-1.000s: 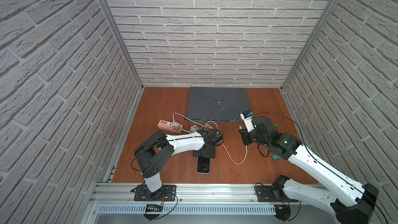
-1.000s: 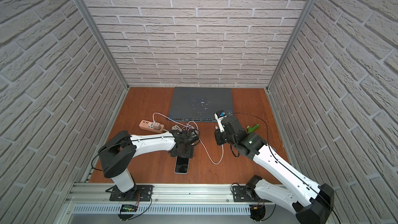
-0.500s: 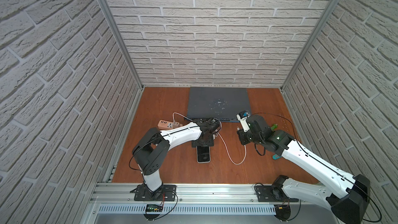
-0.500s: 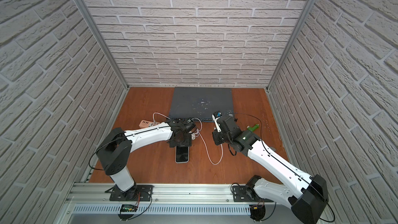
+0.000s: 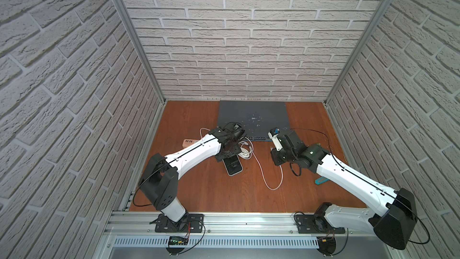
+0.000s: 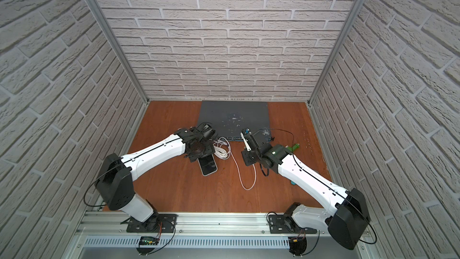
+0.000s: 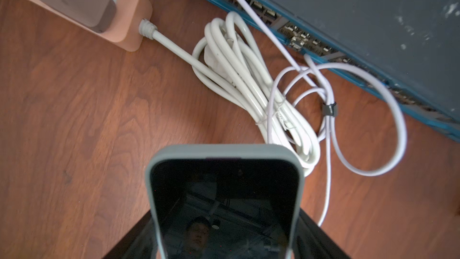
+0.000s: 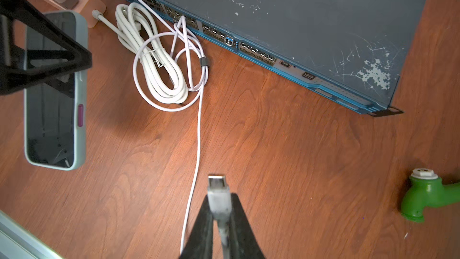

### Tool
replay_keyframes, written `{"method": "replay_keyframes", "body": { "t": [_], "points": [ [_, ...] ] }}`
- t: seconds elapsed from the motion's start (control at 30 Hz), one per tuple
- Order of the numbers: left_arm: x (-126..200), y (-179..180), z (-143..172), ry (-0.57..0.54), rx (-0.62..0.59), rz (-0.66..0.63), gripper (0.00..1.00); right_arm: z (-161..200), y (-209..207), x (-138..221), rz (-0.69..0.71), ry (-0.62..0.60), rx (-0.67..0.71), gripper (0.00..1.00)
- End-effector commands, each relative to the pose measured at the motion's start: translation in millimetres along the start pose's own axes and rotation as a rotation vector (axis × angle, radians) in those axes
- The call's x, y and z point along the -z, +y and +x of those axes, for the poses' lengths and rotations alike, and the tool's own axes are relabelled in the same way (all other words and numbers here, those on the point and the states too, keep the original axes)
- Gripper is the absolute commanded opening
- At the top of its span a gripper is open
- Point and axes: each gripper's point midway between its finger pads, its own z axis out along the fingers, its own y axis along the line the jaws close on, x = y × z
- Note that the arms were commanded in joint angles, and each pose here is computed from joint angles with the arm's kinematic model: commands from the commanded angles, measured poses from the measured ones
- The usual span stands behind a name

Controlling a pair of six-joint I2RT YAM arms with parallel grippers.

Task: Plug the charging cable into the phone
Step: Pick up the phone at the center of the board, then place the phone at the center of the board.

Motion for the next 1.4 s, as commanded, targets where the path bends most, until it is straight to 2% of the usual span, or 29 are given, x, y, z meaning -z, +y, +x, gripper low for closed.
{"method": "replay_keyframes", "body": {
  "t": [0.0,0.27,0.57,0.83,1.17,1.37],
  "points": [
    [12,16,-5,-0.013,0.114,-0.02,0.0,-4,17,6,-0.066,0.01,0.075,0.03],
    [41,38,-24,-0.071,0.215,-0.07,0.0,10,56,13,-0.242,0.036,0.209,0.03],
    [57,55,-22,-0.1,0.35,-0.08,0.0,25,102,16,-0.357,0.102,0.364,0.03],
    [55,66,-14,-0.098,0.44,-0.063,0.0,30,141,8,-0.389,0.108,0.472,0.03],
    [61,77,-8,-0.1,0.526,-0.034,0.0,35,172,-3,-0.336,0.072,0.598,0.03],
    [54,77,1,-0.062,0.551,-0.026,0.0,33,184,-13,-0.312,0.062,0.647,0.03]
  ]
}}
